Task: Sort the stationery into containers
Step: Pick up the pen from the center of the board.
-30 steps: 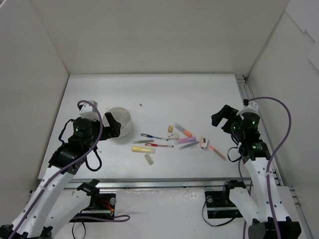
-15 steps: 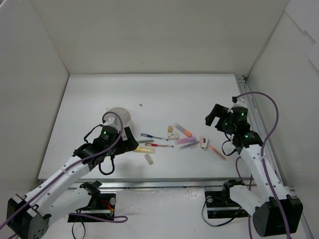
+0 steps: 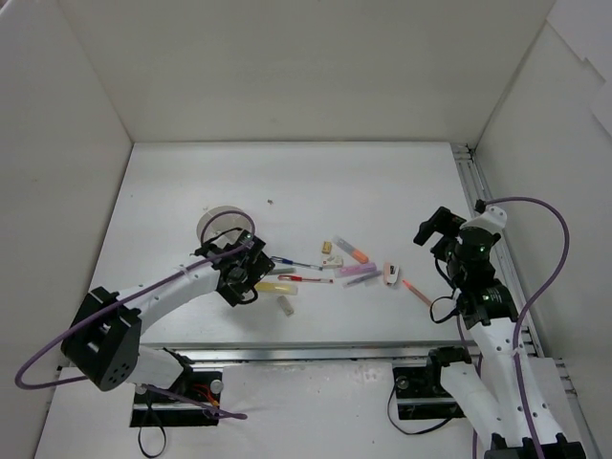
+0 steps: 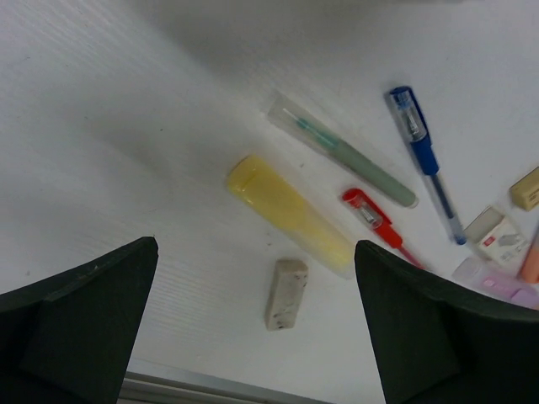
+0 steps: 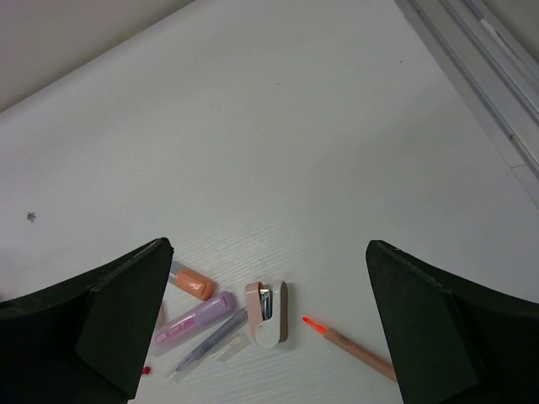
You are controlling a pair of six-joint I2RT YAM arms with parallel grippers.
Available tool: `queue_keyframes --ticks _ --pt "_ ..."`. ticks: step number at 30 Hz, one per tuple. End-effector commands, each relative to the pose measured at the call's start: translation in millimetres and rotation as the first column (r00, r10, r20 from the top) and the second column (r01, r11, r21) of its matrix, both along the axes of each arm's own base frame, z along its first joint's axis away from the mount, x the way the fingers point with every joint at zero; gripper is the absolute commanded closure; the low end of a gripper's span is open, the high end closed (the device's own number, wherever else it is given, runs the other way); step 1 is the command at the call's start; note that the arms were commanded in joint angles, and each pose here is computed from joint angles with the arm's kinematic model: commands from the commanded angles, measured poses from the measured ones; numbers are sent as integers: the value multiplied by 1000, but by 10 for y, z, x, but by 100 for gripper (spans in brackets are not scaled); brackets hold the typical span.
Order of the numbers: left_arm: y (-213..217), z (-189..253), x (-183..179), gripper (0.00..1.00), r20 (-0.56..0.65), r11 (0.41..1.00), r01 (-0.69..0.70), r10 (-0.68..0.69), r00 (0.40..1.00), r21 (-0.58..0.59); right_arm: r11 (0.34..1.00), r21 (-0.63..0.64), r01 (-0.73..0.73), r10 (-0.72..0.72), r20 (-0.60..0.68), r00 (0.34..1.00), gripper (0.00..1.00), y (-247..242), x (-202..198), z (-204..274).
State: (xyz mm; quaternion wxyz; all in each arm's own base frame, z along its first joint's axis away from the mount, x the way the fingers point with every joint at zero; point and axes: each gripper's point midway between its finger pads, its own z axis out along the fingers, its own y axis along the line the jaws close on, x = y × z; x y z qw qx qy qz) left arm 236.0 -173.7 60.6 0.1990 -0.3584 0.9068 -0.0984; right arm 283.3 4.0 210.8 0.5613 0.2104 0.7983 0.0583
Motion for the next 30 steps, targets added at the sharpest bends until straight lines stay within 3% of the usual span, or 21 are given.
queue_keyframes --ticks 1,14,24,28,30 --pt "0 175 137 2 16 988 -155 155 988 -5 998 -6 65 -65 57 996 2 -97 44 119" --pt "-45 -65 108 13 -53 983 -186 186 981 8 994 -19 109 -108 9 994 2 -164 99 -12" --pt "-145 -202 107 27 -114 988 -139 146 983 71 988 -27 153 -152 14 988 2 -239 79 -19" --pt "-169 -246 116 41 -134 989 -120 131 982 86 987 -26 157 -156 9 988 2 -243 84 -30" --pt "-175 -237 129 42 -135 989 -116 127 983 90 987 -29 160 -160 10 987 2 -252 75 -32"
